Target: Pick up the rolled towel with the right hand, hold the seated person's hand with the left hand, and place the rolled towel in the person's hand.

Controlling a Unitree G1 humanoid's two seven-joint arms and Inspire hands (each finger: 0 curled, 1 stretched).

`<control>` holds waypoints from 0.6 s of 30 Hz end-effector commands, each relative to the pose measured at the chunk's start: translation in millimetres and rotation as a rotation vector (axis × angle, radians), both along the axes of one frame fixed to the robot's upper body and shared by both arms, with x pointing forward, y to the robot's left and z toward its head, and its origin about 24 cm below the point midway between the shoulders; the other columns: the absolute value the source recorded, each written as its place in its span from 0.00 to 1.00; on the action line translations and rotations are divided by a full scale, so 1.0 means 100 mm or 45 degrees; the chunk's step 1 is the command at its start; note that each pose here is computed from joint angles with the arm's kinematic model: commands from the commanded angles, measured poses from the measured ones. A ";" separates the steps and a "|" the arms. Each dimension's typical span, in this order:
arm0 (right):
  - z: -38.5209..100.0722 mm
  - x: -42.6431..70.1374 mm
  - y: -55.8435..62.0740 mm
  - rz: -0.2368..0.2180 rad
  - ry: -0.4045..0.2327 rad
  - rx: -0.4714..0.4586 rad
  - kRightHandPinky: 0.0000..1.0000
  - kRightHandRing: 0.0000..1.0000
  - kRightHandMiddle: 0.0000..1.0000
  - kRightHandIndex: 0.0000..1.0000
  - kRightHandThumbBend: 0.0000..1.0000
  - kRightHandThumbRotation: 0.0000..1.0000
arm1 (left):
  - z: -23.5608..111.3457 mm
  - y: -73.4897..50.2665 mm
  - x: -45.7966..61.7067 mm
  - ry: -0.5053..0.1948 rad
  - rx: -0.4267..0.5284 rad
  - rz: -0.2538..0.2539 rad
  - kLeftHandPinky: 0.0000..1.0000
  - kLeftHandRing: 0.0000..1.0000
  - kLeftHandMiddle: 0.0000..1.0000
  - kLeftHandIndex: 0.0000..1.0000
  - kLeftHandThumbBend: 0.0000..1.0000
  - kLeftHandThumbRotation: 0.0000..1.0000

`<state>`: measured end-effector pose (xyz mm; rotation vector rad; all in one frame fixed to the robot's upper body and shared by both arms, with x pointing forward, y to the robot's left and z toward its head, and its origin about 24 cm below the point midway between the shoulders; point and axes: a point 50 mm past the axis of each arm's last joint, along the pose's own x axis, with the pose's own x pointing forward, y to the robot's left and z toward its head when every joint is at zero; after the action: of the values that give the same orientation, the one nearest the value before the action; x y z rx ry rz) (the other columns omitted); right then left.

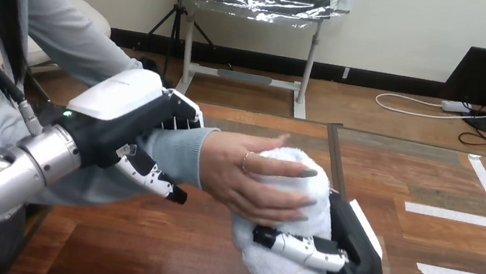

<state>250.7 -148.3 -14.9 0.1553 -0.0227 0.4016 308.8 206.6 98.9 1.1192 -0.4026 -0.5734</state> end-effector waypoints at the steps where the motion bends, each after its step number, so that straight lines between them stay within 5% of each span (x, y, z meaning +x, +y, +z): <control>1: 0.96 0.17 0.14 0.138 -0.586 0.104 0.31 0.38 0.45 0.44 0.75 0.00 | 0.27 -0.14 0.11 -0.145 -0.074 -0.045 0.36 0.41 0.45 0.46 0.84 0.00; 18: 1.19 0.12 0.19 0.156 -0.700 0.121 0.31 0.38 0.45 0.44 0.75 0.00 | 0.25 -0.16 0.13 -0.129 -0.069 -0.040 0.35 0.40 0.45 0.46 0.85 0.00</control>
<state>241.1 -148.5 -7.1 0.1646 -0.0494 0.4090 308.1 205.5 98.1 1.1196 -0.4063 -0.5828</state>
